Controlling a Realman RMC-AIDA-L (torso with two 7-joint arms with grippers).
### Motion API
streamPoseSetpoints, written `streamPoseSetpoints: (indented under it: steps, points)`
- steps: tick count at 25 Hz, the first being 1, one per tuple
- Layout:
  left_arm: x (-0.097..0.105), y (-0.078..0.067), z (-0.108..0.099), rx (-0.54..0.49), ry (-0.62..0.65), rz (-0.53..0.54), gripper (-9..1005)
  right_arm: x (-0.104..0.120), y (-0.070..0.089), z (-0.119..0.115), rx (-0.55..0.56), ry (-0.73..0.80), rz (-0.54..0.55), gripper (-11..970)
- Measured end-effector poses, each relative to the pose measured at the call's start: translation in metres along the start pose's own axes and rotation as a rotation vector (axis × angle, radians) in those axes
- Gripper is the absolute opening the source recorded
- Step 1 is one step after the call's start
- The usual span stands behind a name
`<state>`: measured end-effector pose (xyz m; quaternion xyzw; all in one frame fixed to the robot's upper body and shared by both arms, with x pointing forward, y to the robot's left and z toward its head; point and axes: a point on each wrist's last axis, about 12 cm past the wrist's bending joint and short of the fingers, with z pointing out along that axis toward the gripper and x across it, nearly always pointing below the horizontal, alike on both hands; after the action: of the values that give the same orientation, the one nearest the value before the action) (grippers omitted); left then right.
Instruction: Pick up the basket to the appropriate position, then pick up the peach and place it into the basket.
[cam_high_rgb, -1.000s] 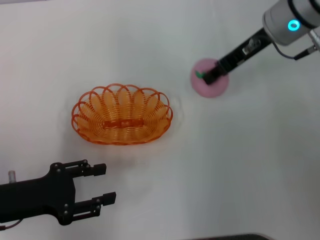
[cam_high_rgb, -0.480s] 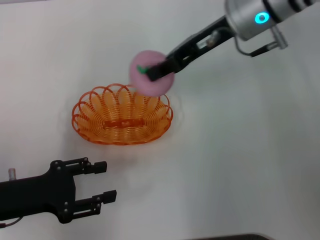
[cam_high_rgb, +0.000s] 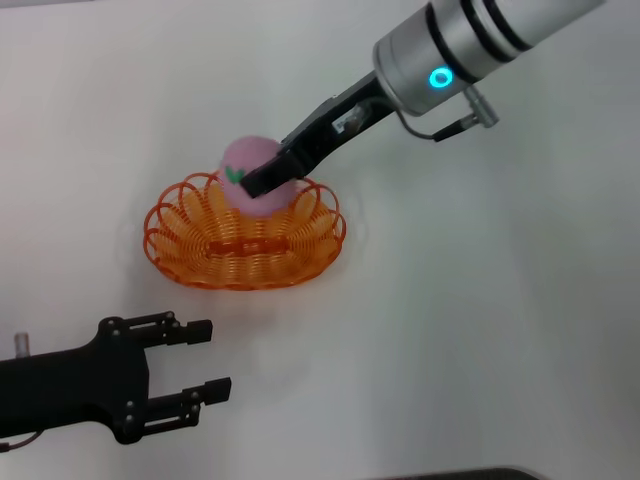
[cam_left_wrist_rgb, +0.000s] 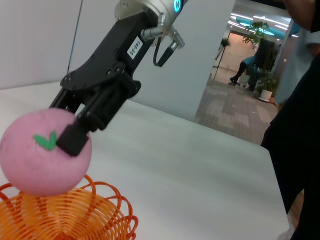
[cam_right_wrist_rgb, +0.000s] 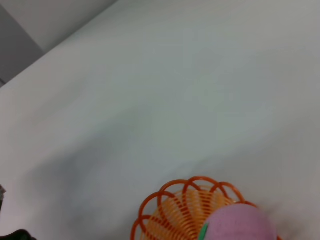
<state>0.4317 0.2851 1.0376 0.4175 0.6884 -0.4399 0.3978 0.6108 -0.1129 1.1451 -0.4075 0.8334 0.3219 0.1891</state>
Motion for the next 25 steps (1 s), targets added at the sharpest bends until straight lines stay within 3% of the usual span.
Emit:
streamPoseSetpoints:
  steps: [1,6,11,14,20,25]
  points:
    - [0.000,0.000,0.000,0.000,0.000,0.000,625,0.000,0.001,0.001,-0.011,-0.006,-0.003,224]
    - [0.000,0.000,0.000,-0.001,0.000,0.000,624,0.002,0.000,0.001,-0.037,-0.046,0.009,436]
    - [0.000,0.001,0.000,-0.003,0.001,0.001,622,0.006,-0.003,-0.001,-0.034,-0.060,0.020,690]
    - [0.000,0.001,0.000,-0.003,0.001,0.002,622,0.012,-0.007,-0.006,-0.044,-0.110,0.012,912]
    - [-0.001,0.002,-0.003,-0.021,-0.011,0.002,620,0.043,-0.019,-0.035,-0.115,-0.379,-0.022,950]
    - [-0.001,0.002,-0.003,-0.024,-0.013,0.003,619,0.089,-0.027,-0.059,-0.109,-0.528,-0.082,950]
